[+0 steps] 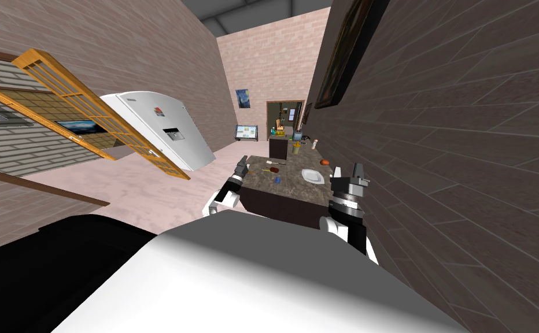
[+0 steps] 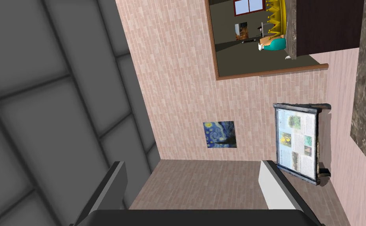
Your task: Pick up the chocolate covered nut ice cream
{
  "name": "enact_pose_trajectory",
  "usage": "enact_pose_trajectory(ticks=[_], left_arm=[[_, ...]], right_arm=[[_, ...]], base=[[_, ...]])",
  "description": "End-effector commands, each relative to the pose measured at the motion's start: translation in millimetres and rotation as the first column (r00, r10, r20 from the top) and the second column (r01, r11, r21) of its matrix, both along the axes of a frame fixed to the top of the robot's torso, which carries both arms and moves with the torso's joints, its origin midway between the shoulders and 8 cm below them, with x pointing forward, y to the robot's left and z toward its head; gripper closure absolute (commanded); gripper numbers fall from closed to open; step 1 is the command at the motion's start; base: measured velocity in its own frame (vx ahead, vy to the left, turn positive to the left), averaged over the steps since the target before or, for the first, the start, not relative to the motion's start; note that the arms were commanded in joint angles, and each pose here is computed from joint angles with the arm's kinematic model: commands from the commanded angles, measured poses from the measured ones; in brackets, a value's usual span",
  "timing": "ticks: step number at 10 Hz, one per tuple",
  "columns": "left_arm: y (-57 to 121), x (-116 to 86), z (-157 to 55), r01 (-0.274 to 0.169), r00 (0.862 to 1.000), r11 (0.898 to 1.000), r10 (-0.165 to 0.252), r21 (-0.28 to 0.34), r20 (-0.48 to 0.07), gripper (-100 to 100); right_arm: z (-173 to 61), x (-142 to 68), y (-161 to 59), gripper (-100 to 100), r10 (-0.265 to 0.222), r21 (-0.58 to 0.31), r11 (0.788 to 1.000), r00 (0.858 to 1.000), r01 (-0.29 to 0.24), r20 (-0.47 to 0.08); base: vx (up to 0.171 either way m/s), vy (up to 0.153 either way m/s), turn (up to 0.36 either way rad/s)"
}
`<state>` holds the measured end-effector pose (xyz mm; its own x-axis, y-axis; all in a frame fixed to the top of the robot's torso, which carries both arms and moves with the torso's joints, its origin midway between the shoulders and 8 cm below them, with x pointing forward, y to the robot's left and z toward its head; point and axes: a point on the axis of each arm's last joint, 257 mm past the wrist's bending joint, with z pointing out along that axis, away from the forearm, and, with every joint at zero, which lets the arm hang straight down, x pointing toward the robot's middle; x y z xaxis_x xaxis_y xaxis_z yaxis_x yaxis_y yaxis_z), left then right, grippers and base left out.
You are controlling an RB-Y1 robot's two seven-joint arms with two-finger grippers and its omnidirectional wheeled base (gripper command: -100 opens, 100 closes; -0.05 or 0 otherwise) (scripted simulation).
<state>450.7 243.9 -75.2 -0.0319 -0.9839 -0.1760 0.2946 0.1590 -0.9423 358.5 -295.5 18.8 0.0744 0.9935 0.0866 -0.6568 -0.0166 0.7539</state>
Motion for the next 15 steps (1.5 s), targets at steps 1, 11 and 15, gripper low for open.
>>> enact_pose_trajectory(ticks=[1,11,15], left_arm=[[0.1,5.7,-14.3,-0.005,0.999,1.0,0.005,0.014,-0.051,-100],[6.5,59.1,-75.5,0.0,0.956,0.994,0.031,0.105,-0.291,-100],[13.0,83.8,-104.5,0.005,0.912,0.991,0.051,0.135,-0.407,-100]], right_arm=[[0.0,0.0,0.0,0,0.0,0.0,1.0,1.0,0.0,0.0],[0.0,0.0,0.0,0,0.0,0.0,1.0,1.0,0.0,0.0],[0.0,0.0,0.0,0,0.0,0.0,1.0,1.0,0.0,0.0]], base=[[0.0,0.012,0.004],[-0.001,0.008,0.005],[0.001,0.004,-0.001]])
